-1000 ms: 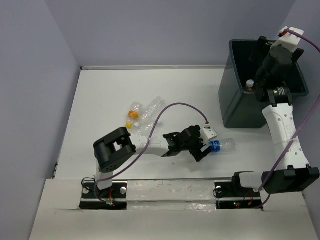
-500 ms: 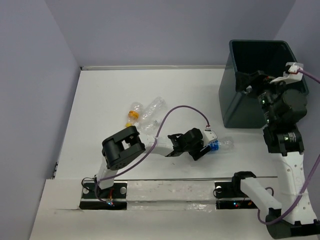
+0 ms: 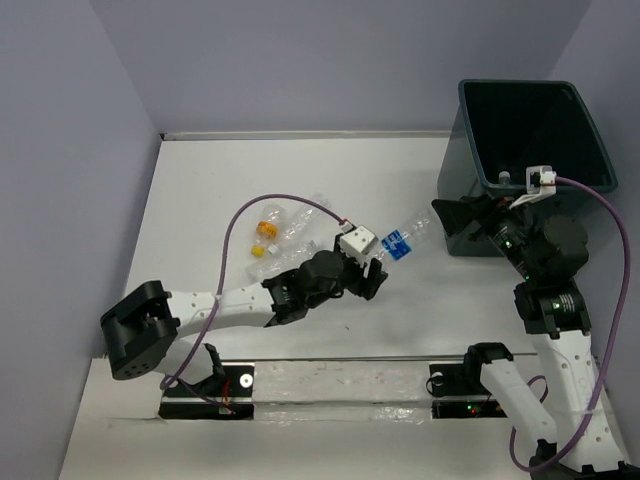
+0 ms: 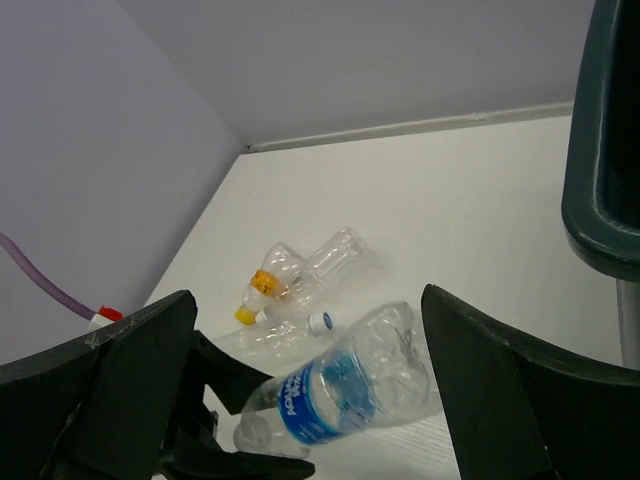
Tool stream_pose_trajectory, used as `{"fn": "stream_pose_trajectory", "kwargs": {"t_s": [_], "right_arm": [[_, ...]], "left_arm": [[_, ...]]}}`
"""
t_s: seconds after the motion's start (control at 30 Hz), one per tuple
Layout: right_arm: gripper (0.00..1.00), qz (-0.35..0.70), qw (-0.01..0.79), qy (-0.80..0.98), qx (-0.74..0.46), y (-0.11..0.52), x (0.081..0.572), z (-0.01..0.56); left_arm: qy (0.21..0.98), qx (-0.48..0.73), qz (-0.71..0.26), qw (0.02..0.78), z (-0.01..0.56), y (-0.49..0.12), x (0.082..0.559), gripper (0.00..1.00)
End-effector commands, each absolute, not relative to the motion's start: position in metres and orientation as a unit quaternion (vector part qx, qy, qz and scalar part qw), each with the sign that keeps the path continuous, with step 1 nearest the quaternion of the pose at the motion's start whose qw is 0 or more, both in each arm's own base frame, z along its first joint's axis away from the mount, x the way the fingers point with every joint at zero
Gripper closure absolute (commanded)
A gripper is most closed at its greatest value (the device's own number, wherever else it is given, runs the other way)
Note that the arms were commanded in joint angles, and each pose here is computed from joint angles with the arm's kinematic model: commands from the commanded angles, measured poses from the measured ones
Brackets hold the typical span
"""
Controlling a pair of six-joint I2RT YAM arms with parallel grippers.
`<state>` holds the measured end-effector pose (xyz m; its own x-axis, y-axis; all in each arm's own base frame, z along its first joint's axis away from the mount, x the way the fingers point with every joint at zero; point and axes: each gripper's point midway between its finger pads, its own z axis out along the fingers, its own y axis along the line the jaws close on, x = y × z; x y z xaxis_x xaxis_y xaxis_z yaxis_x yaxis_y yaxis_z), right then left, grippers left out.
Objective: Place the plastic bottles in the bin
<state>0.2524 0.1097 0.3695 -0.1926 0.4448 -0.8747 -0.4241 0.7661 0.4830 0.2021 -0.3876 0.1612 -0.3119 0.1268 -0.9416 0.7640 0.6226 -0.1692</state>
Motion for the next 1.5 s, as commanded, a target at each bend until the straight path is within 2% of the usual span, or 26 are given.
{"fn": "stream_pose_trajectory", "kwargs": {"t_s": [0.0,0.13,0.33,0.5,0.63,0.7,0.8,0.83,0.9,0.97,1.03,1.2,1.33,1.37,1.47], "right_arm": [[0.0,0.353,0.62,0.7,-0.013,0.117,0.243,0.369],[0.0,0.368,0.592,0.717,-0.001,0.122,0.248,0.351],[0.0,0.456,0.521,0.721,-0.033,0.155,0.243,0.335],[0.0,0.443,0.516,0.733,-0.024,0.157,0.249,0.324],[0.02,0.491,0.507,0.707,-0.042,0.171,0.245,0.333],[0.08,0.501,0.529,0.683,-0.052,0.174,0.245,0.347],[0.33,0.495,0.548,0.672,-0.048,0.173,0.25,0.355],[0.44,0.494,0.554,0.668,-0.051,0.173,0.251,0.359],[0.49,0.49,0.563,0.663,-0.053,0.173,0.257,0.363],[0.63,0.484,0.57,0.662,-0.049,0.171,0.262,0.367],[0.65,0.471,0.589,0.656,-0.041,0.166,0.268,0.377],[0.68,0.424,0.658,0.621,-0.034,0.149,0.281,0.43],[0.72,0.313,0.737,0.599,0.007,0.111,0.309,0.487],[0.73,0.284,0.765,0.577,0.03,0.096,0.313,0.516],[0.73,0.197,0.8,0.562,0.069,0.062,0.317,0.548]], "left_arm": [[0.717,0.207,-0.37,0.553,0.208,-0.378,0.21,0.39],[0.698,0.194,-0.391,0.567,0.231,-0.373,0.208,0.38],[0.677,0.196,-0.411,0.578,0.251,-0.374,0.204,0.38],[0.662,0.188,-0.427,0.586,0.263,-0.372,0.202,0.38],[0.653,0.205,-0.443,0.58,0.267,-0.378,0.195,0.35],[0.653,0.212,-0.445,0.575,0.264,-0.382,0.193,0.32],[0.655,0.214,-0.447,0.571,0.263,-0.382,0.192,0.25],[0.654,0.214,-0.447,0.571,0.264,-0.382,0.191,0.13],[0.653,0.215,-0.447,0.572,0.267,-0.381,0.191,0.08],[0.655,0.214,-0.442,0.575,0.269,-0.379,0.193,0.05],[0.662,0.205,-0.429,0.58,0.271,-0.372,0.196,0.01],[0.698,0.169,-0.359,0.596,0.266,-0.336,0.214,0.01],[0.736,0.104,-0.294,0.601,0.268,-0.292,0.242,0.01],[0.757,0.087,-0.265,0.591,0.256,-0.275,0.255,0.01],[0.786,0.058,-0.221,0.575,0.243,-0.252,0.28,0.01]]}}
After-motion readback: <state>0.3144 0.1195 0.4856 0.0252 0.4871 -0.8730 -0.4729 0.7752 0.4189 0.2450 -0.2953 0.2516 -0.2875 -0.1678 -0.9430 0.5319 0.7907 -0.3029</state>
